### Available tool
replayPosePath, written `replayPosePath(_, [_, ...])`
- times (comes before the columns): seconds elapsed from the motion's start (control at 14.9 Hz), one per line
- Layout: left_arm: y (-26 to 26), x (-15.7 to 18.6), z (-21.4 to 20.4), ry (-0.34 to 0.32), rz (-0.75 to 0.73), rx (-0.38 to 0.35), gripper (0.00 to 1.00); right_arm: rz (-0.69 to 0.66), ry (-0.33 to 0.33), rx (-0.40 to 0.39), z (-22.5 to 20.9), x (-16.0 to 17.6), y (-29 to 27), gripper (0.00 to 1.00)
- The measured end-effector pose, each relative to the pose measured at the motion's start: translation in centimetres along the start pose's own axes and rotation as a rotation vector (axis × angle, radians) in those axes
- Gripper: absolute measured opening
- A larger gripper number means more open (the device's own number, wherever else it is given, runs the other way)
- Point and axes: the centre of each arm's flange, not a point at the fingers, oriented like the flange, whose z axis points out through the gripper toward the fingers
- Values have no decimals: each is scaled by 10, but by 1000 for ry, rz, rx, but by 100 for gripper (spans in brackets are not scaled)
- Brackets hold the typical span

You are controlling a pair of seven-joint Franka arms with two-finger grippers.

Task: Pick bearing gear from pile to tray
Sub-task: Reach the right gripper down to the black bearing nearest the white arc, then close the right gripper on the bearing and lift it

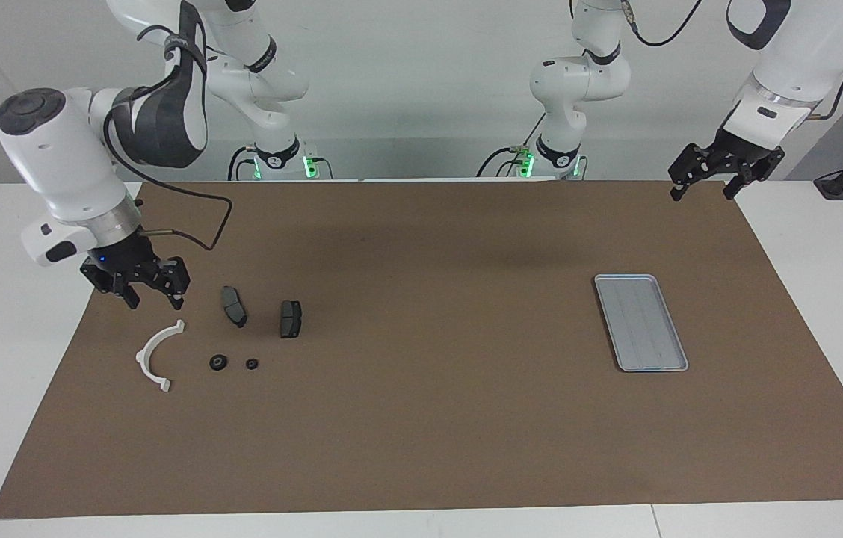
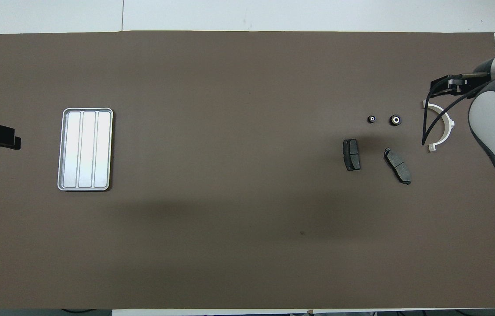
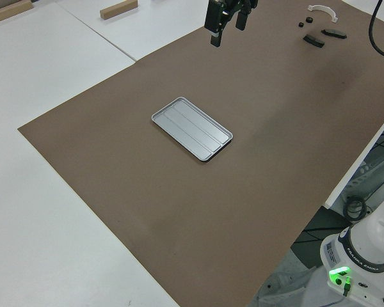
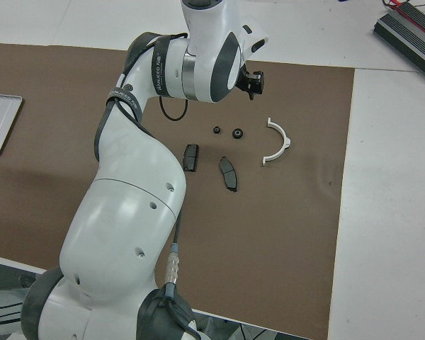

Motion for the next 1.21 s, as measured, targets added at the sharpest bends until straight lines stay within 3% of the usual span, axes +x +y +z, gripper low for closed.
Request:
replayPosePath(0.47, [-6,6,12,-26,-13,-2,100,-6,-18,-1,96,4,-4,94])
replayPosePath(0.6, [-2,6,13,-29,-24,-1,100,-8,-24,-1,106,4,-5,81])
replayPosePath(1.21, [42,-7,40,-23,-146,8,100,-41,-12,5,141,8,-38,81])
